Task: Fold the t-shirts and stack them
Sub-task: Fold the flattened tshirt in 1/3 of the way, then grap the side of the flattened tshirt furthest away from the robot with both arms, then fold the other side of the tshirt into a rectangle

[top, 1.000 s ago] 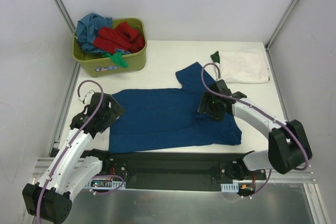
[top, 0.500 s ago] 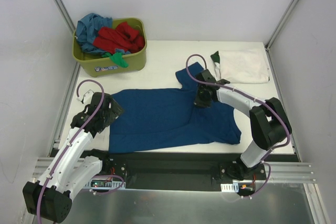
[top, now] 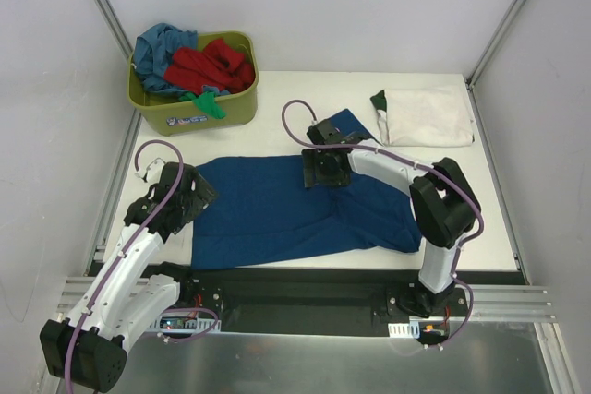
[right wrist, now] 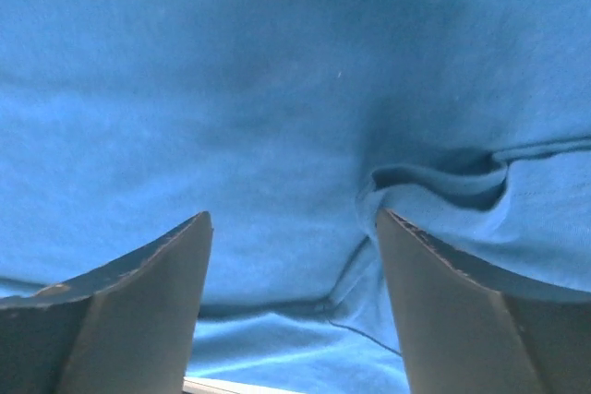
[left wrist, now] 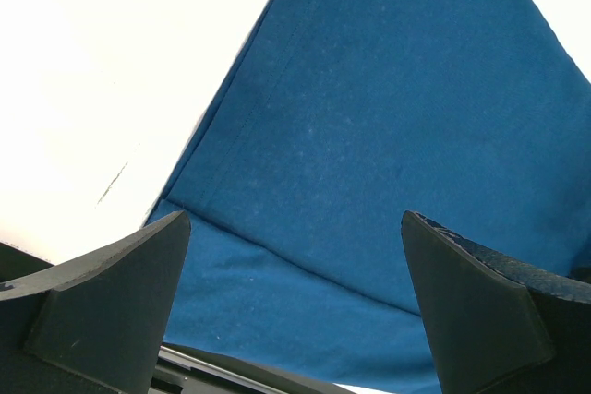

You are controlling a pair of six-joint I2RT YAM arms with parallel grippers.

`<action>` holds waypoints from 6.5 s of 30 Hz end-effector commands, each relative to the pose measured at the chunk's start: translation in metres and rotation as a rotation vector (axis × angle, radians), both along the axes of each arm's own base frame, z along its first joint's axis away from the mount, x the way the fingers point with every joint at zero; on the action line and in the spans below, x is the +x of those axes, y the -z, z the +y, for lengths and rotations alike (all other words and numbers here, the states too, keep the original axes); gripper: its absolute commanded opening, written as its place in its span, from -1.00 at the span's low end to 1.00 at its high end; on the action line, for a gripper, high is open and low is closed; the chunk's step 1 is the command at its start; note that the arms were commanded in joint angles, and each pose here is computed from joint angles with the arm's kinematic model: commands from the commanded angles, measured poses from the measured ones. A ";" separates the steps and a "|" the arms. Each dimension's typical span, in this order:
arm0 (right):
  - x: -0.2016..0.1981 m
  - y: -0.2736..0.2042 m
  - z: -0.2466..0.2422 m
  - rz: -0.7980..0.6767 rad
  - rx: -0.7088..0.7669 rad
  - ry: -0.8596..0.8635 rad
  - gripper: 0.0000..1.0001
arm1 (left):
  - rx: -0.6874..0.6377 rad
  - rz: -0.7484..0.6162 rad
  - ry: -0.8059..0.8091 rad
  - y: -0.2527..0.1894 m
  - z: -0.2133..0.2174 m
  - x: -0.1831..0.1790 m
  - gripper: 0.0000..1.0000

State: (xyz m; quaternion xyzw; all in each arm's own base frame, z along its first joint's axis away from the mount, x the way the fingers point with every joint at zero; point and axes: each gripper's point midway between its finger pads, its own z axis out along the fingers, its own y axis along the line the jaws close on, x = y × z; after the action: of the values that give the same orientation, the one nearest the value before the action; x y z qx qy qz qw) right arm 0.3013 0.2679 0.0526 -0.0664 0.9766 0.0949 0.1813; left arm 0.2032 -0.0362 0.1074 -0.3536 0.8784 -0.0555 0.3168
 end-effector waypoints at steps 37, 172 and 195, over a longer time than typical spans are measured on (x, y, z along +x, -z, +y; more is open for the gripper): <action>-0.175 0.027 -0.215 0.285 0.010 0.647 0.94 | -0.072 0.295 0.067 0.094 -0.017 -0.052 0.99; -0.037 -0.130 -0.179 -0.349 -0.078 0.072 -0.99 | 0.015 -0.243 0.074 -0.003 0.012 0.067 -0.99; -0.090 -0.088 -0.203 -0.177 -0.140 0.107 -0.97 | -0.062 -0.115 0.022 0.057 0.009 0.015 -0.93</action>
State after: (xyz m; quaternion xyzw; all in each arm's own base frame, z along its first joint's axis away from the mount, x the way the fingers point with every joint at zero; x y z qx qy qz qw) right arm 0.2235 0.0687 0.1532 -0.0491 0.9553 0.0105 0.2915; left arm 0.2274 -0.0251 0.0591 -0.3371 0.8609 -0.1010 0.3674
